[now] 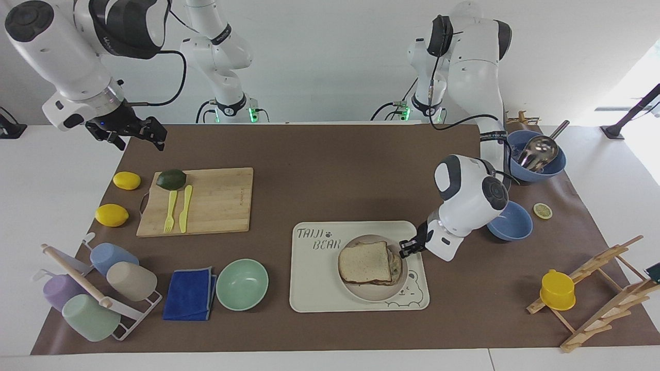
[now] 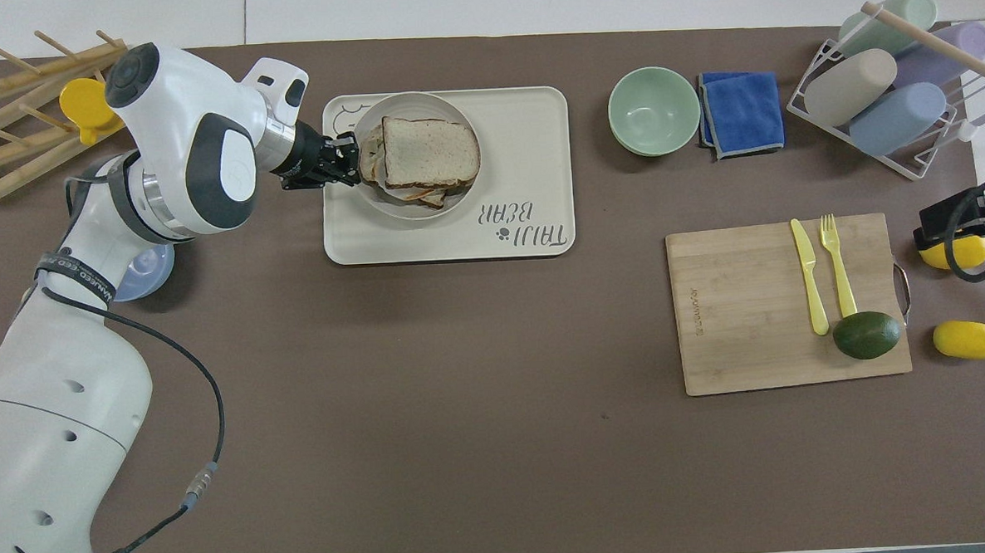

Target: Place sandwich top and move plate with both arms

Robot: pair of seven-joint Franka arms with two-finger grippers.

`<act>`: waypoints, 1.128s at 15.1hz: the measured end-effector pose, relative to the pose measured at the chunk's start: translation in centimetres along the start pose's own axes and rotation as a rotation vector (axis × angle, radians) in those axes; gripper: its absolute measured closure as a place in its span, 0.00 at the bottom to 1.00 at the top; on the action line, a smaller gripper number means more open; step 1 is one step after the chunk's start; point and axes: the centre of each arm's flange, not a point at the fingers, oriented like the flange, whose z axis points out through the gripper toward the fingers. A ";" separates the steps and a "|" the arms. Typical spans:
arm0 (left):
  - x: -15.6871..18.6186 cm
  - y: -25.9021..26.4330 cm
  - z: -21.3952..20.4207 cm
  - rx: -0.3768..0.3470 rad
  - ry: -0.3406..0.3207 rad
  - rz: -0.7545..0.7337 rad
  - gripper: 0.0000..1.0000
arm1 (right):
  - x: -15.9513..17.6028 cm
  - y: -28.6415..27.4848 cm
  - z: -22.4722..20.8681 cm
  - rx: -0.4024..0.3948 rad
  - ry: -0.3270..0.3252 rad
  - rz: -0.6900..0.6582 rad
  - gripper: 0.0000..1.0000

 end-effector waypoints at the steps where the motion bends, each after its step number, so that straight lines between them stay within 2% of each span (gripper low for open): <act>1: -0.1 0.0 -0.1 0.001 -0.001 0.011 0.96 | 0.0 0.0 0.0 0.000 0.000 0.000 0.00; 2: -0.2 -0.1 -0.3 0.001 0.000 0.022 0.90 | 0.0 0.0 0.0 0.000 0.000 0.000 0.00; 6: 0.2 -0.5 -2.9 0.009 0.038 0.041 0.46 | 0.0 0.0 0.0 0.000 0.000 0.000 0.00; 9: 0.5 -2.8 -9.4 0.089 0.087 0.066 0.15 | 0.0 0.0 0.0 0.000 0.000 0.000 0.00; 10: 0.2 -3.6 -12.3 0.116 0.096 0.072 0.02 | 0.0 0.0 0.0 0.000 0.000 0.000 0.00; 14: -3.6 -5.3 -23.8 0.214 0.125 0.096 0.00 | 0.0 0.0 0.0 0.000 0.000 -0.001 0.00; 17: -7.6 -6.6 -31.1 0.227 0.128 0.090 0.00 | 0.0 0.0 0.0 0.000 0.000 -0.001 0.00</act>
